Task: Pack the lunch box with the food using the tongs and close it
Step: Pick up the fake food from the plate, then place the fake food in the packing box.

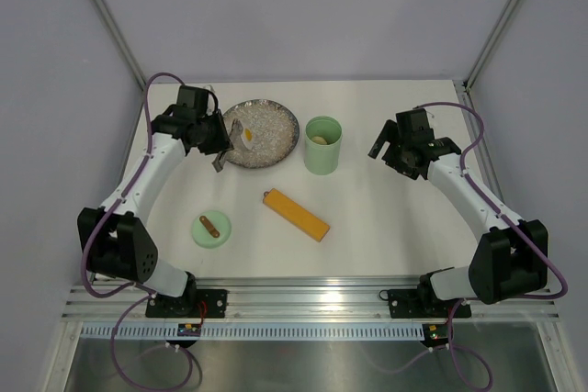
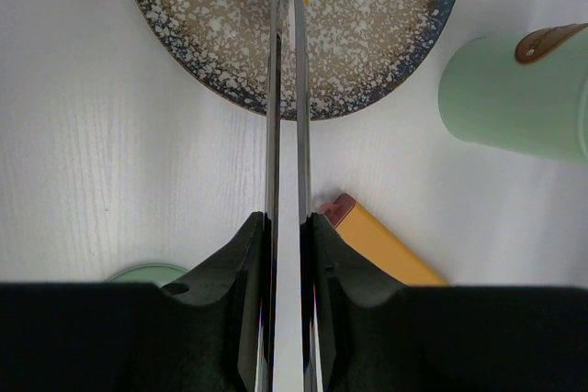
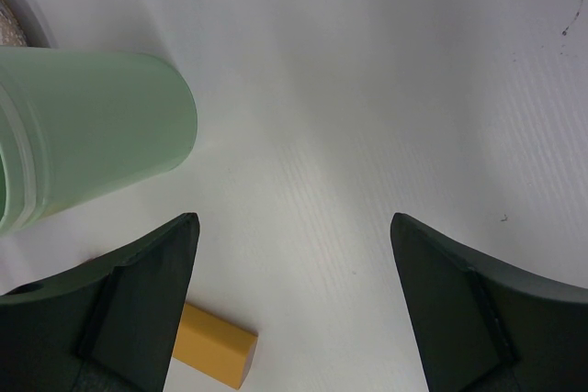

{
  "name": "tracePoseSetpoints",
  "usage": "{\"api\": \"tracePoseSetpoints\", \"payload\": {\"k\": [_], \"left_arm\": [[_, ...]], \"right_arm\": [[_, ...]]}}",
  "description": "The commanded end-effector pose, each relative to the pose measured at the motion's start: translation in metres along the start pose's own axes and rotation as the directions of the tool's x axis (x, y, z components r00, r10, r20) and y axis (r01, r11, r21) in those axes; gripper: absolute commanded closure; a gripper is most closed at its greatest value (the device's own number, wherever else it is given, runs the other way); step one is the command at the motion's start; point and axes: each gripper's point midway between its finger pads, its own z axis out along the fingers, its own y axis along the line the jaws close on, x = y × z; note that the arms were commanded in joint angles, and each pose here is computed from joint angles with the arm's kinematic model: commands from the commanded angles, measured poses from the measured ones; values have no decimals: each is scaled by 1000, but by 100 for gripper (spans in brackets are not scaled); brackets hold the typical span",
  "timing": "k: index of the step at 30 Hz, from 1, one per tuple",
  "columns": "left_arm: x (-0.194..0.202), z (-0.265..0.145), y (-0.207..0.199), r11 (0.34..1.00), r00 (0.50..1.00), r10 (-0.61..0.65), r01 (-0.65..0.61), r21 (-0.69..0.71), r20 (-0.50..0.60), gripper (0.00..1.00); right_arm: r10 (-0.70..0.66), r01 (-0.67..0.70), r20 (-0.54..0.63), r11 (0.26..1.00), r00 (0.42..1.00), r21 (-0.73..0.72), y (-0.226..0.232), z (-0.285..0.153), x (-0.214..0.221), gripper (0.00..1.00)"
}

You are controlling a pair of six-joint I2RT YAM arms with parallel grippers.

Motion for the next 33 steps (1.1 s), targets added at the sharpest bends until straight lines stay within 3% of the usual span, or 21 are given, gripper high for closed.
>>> {"api": "tracePoseSetpoints", "payload": {"k": [1,12,18,25,33], "left_arm": [[-35,-28,-28,993,991,1,-16,114,133,100],[-57,-71,-49,981,977,17,-57,184,211,100],[-68,-114,-82,938,966,24,-111,327,259,100],[-63,-155,-125,820,965,23,-168,548,262,100],[-36,-151,-162,699,985,66,-158,697,157,100]], "right_arm": [[9,-9,12,1000,1000,-3,1,-2,-4,7],[13,-13,22,1000,1000,-4,1,-6,-6,7],[17,-17,27,1000,999,-1,-1,-7,-7,7],[18,-17,29,1000,999,-6,0,-10,-7,7],[24,-24,35,1000,999,-8,0,-13,-9,7]]}}
